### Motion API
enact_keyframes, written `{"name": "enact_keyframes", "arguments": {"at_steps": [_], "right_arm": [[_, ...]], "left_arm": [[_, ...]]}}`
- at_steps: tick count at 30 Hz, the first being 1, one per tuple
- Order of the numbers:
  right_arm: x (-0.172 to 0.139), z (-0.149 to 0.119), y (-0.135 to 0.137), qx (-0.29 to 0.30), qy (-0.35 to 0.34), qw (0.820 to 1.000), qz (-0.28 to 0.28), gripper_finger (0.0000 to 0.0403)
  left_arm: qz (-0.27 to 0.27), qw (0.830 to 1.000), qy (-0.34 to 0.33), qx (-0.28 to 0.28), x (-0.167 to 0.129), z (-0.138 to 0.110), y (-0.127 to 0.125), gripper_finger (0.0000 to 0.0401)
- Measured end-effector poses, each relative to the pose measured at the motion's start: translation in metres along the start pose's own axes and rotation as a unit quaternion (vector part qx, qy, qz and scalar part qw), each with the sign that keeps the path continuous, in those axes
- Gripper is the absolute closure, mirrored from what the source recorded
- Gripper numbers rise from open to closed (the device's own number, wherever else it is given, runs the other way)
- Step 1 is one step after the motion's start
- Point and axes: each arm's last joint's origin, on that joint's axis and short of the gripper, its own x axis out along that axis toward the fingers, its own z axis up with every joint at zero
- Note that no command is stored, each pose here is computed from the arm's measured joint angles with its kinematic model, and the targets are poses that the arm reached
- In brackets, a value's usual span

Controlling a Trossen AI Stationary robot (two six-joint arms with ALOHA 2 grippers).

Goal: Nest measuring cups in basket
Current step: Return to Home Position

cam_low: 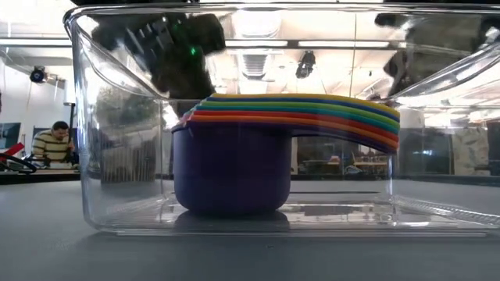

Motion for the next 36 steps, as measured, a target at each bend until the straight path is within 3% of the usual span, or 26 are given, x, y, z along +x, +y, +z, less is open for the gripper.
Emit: {"name": "enact_keyframes", "arguments": {"at_steps": [7,11,15,22,25,29,34,36], "right_arm": [[-0.034,0.02,-0.009,-0.09,-0.115,0.989,0.012,0.0394],[-0.059,0.028,-0.02,-0.141,-0.208,0.968,0.02,0.0394],[-0.082,0.02,-0.038,-0.175,-0.276,0.945,0.037,0.0394],[-0.108,-0.01,-0.071,-0.195,-0.362,0.911,0.025,0.0394],[-0.132,-0.027,-0.088,-0.185,-0.431,0.882,0.047,0.0394],[-0.142,-0.042,-0.096,-0.19,-0.475,0.857,0.071,0.0394],[-0.142,-0.056,-0.102,-0.173,-0.503,0.844,0.075,0.0394],[-0.131,-0.063,-0.102,-0.176,-0.484,0.854,0.078,0.0394]], "left_arm": [[0.03,0.993,-0.101,0.056,-0.06,0.026,-0.009,0.0401],[0.038,0.983,-0.16,0.085,-0.092,0.031,-0.013,0.0401],[0.041,0.972,-0.207,0.103,-0.122,0.027,-0.013,0.0401],[0.044,0.951,-0.279,0.125,-0.167,0.006,-0.009,0.0401],[0.048,0.941,-0.313,0.123,-0.183,-0.007,-0.004,0.0401],[0.052,0.926,-0.354,0.12,-0.198,-0.027,0.003,0.0401],[0.045,0.911,-0.394,0.115,-0.204,-0.053,0.008,0.0401],[0.04,0.904,-0.411,0.11,-0.206,-0.061,0.01,0.0401]]}}
